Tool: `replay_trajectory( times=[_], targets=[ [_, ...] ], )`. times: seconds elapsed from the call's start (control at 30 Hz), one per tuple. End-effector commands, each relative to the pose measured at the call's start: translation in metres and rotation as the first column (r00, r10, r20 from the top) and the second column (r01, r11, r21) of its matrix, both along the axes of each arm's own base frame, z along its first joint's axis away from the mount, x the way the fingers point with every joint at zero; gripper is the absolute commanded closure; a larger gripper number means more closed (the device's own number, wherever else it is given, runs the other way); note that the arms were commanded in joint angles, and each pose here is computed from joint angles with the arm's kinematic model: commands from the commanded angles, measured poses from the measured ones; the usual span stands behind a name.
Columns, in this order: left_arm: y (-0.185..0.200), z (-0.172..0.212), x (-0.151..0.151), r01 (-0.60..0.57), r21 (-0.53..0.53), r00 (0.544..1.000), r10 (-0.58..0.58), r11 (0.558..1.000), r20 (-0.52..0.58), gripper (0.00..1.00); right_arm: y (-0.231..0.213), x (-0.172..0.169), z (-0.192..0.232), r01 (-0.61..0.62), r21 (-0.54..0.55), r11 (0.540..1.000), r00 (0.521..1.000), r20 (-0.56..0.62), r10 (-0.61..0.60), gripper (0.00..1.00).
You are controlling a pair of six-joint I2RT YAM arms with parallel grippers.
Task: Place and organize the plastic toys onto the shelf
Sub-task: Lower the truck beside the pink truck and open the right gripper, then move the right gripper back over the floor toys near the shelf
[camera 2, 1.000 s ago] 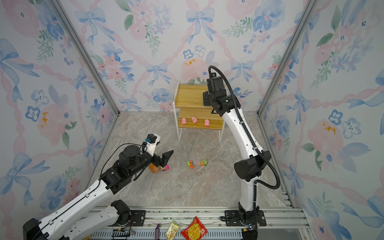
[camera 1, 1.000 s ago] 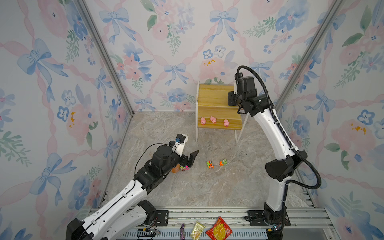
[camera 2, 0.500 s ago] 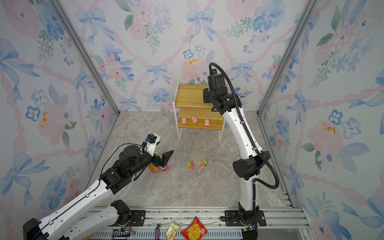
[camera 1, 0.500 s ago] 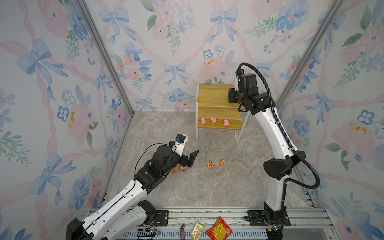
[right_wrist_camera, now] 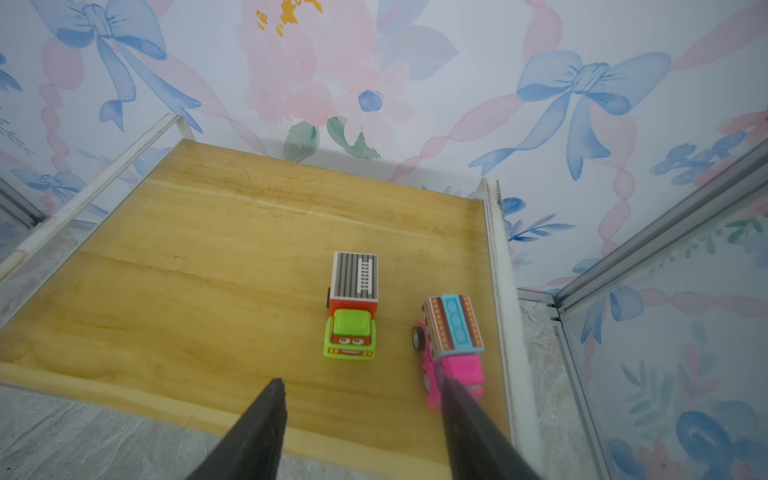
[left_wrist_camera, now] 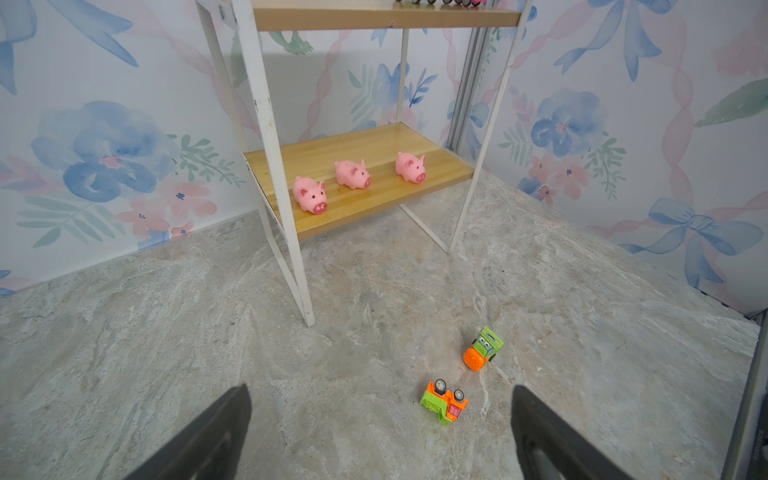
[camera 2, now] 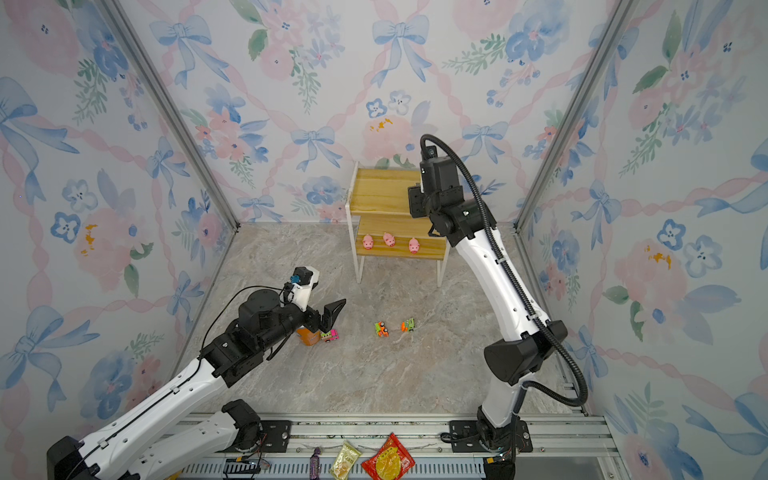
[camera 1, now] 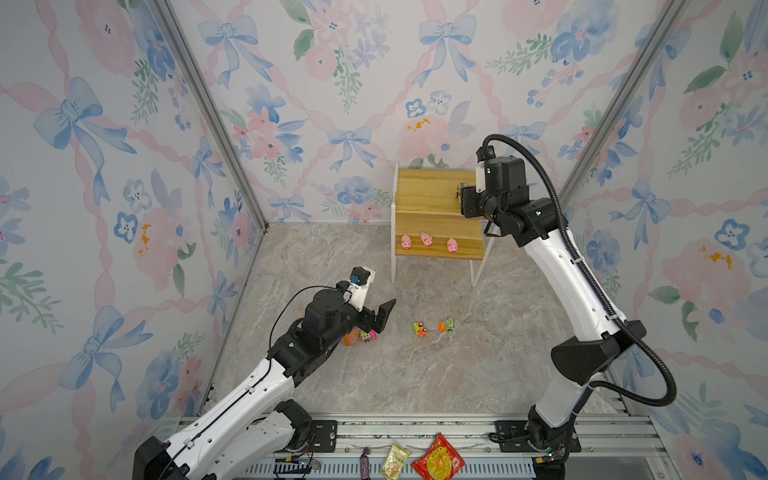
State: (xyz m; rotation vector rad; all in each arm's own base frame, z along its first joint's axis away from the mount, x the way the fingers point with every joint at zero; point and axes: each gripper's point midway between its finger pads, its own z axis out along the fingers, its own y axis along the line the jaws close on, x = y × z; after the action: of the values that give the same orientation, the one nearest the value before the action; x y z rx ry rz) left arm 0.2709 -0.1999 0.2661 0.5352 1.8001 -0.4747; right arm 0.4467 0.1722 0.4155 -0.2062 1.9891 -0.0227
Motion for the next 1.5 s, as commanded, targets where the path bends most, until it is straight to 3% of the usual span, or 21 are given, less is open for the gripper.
replay_trajectory(
  times=[0.0, 0.27, 0.4, 0.57, 0.77, 0.9, 1.13, 1.47],
  targets=[
    [0.009, 0.003, 0.008, -0.05, -0.001, 0.999, 0.05, 0.999, 0.0, 0.02, 0.001, -0.036, 0.023, -0.021, 0.019, 1.0, 0.995, 0.099, 0.019, 0.3],
    [0.029, 0.003, 0.023, -0.151, -0.001, 0.988, 0.151, 0.988, -0.02, 0.02, 0.01, -0.12, -0.033, -0.089, 0.043, 0.995, 0.995, 0.051, 0.087, 0.18],
    [0.046, -0.001, 0.033, -0.235, 0.031, 0.971, 0.236, 0.971, -0.029, 0.02, 0.02, -0.149, -0.107, -0.106, 0.153, 0.982, 0.987, -0.103, 0.122, 0.19],
    [0.054, -0.006, 0.042, -0.269, 0.031, 0.961, 0.27, 0.963, -0.058, 0.02, 0.037, -0.179, -0.197, -0.112, 0.185, 0.976, 0.942, -0.294, 0.164, 0.23],
    [0.056, -0.015, 0.048, -0.278, 0.038, 0.955, 0.281, 0.96, -0.096, 0.02, 0.042, -0.195, -0.256, -0.205, 0.067, 0.976, 0.888, -0.406, 0.215, 0.29],
    [0.055, -0.017, 0.049, -0.27, 0.036, 0.956, 0.273, 0.962, -0.106, 0.02, 0.047, -0.192, -0.276, -0.319, -0.062, 0.946, 0.841, -0.478, 0.252, 0.34],
    [0.053, -0.017, 0.048, -0.259, 0.031, 0.959, 0.26, 0.966, -0.11, 0.02, 0.059, -0.184, -0.294, -0.53, -0.248, 0.811, 0.743, -0.596, 0.303, 0.35],
    [0.05, -0.019, 0.047, -0.241, 0.029, 0.963, 0.243, 0.97, -0.119, 0.02, 0.053, -0.169, -0.313, -0.702, -0.45, 0.551, 0.661, -0.7, 0.27, 0.34]
  ],
)
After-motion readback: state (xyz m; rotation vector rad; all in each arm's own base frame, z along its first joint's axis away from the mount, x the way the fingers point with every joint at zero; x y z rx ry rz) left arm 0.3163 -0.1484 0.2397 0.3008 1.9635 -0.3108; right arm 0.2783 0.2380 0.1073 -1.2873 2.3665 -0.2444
